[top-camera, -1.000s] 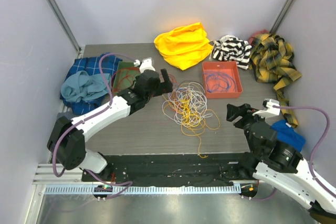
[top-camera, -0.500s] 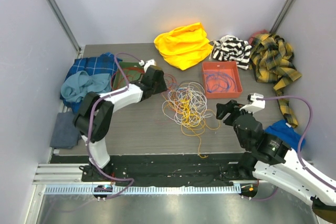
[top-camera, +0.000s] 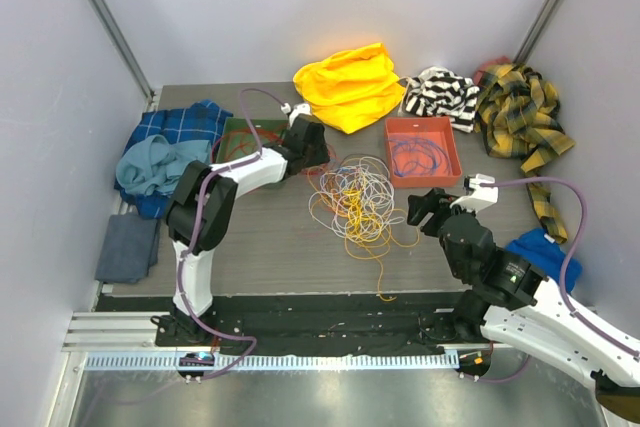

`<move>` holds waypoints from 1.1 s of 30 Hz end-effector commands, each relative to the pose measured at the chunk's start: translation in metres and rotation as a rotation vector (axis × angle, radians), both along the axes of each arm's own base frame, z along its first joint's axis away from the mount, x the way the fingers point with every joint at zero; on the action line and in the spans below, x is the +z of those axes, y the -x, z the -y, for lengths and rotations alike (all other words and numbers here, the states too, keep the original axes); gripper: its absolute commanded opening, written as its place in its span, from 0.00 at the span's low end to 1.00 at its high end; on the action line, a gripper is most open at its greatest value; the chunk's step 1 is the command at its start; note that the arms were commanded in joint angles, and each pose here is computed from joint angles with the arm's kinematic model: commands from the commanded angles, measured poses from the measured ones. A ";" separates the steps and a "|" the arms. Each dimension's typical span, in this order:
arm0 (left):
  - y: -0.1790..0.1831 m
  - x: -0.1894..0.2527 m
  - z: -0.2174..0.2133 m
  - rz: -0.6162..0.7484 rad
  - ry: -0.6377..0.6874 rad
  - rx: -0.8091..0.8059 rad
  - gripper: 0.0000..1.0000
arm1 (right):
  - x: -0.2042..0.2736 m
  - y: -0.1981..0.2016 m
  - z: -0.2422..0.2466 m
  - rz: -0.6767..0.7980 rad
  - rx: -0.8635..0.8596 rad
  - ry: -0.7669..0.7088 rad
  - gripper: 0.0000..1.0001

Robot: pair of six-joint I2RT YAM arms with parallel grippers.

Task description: Untangle the cables

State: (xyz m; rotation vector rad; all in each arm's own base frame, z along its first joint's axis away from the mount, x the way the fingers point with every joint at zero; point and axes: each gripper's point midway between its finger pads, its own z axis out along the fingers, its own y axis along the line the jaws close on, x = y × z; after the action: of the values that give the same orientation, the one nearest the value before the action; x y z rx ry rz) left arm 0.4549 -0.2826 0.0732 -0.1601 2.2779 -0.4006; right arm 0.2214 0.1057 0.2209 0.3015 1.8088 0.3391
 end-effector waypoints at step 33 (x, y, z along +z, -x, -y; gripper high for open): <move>0.030 0.061 -0.021 0.070 0.029 -0.010 0.00 | 0.011 -0.002 -0.001 0.044 -0.004 -0.039 0.69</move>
State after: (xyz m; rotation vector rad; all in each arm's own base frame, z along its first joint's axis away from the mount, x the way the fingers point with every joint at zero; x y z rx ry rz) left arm 0.4267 -0.2705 0.0459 -0.1116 2.3635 -0.3754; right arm 0.2219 0.1038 0.2210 0.2924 1.8033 0.3240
